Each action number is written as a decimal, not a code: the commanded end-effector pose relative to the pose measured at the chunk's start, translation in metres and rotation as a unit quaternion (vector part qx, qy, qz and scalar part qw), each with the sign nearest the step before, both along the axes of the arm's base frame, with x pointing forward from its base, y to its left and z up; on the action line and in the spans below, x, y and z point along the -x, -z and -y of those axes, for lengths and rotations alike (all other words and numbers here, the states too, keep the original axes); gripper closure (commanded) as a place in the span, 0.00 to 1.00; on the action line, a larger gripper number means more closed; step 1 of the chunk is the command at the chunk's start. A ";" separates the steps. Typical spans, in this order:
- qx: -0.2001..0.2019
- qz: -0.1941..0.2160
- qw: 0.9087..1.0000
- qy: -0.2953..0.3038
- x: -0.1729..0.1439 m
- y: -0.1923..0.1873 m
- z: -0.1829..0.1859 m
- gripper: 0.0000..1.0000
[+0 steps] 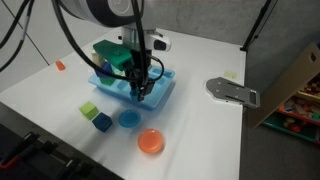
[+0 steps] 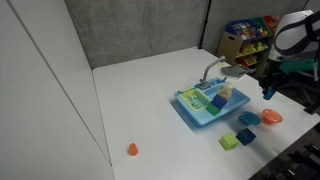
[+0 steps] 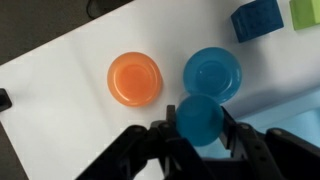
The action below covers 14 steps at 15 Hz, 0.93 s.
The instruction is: Take the blue cup out of the toy sink and put it on the orange plate
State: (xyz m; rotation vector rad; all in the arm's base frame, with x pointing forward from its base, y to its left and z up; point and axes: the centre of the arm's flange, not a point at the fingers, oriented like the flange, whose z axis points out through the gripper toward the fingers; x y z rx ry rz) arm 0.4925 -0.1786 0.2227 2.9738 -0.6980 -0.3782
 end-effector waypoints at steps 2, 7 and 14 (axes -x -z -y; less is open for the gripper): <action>0.008 0.005 1.000 0.014 0.023 0.013 0.025 0.83; 0.017 0.006 0.999 0.042 0.038 0.043 0.050 0.83; 0.036 0.011 0.997 0.067 0.050 0.080 0.080 0.83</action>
